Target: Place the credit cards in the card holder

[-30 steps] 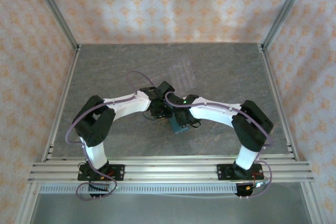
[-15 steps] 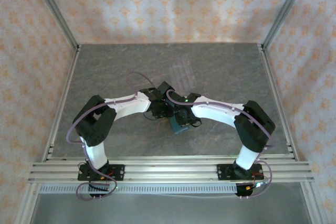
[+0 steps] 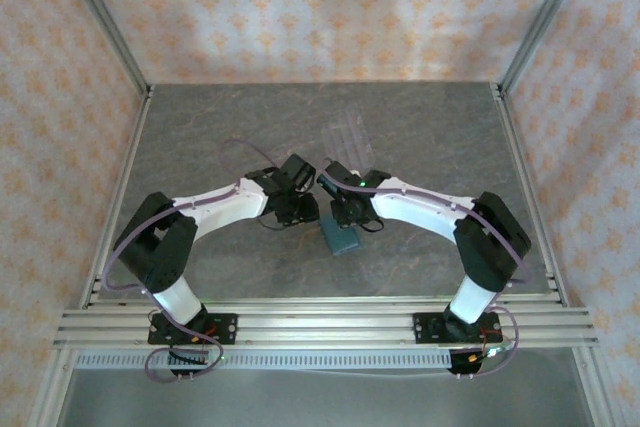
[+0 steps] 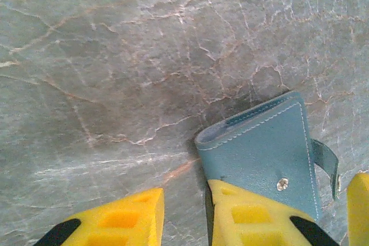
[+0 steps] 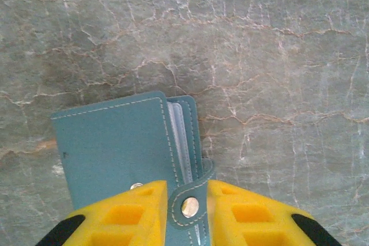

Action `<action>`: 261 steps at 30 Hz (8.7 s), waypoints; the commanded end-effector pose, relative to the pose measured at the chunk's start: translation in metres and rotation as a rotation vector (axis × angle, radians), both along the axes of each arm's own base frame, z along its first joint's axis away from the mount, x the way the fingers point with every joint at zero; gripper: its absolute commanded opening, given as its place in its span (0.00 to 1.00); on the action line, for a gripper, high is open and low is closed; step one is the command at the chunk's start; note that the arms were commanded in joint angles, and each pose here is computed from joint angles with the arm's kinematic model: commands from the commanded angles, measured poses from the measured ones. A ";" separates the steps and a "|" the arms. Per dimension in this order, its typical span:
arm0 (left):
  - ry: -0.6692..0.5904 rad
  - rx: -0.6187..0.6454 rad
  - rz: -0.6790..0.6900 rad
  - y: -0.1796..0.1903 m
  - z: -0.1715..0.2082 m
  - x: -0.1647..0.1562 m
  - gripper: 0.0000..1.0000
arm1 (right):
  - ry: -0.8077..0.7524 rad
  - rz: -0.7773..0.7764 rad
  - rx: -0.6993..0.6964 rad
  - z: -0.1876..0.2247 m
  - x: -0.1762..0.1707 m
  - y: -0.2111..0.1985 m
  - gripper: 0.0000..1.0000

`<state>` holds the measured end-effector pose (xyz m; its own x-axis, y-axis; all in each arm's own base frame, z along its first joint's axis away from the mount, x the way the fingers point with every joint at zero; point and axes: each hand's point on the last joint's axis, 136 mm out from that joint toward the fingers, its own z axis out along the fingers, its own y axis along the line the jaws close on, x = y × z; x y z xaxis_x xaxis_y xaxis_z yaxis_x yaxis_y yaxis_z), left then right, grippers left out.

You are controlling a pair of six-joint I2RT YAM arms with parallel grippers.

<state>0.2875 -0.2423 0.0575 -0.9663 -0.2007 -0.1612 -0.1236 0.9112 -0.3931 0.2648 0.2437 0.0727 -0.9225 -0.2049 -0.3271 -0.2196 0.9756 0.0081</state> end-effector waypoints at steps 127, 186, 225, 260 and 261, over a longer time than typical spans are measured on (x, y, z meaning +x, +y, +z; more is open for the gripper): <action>0.075 0.039 -0.168 -0.050 -0.048 -0.031 0.29 | 0.184 -0.196 0.432 -0.026 -0.008 0.013 0.00; 0.092 0.071 -0.148 -0.049 -0.060 -0.027 0.29 | 0.287 -0.168 0.477 -0.041 -0.043 0.009 0.00; 0.097 0.073 -0.110 -0.048 -0.066 -0.028 0.29 | -0.029 -0.209 0.134 -0.068 -0.064 -0.026 0.00; 0.171 0.051 0.067 -0.039 -0.067 -0.041 0.33 | -0.015 -0.405 0.112 -0.115 -0.099 -0.023 0.00; 0.174 0.045 0.082 -0.037 -0.066 -0.040 0.33 | -0.004 -0.410 0.111 -0.118 -0.101 -0.023 0.00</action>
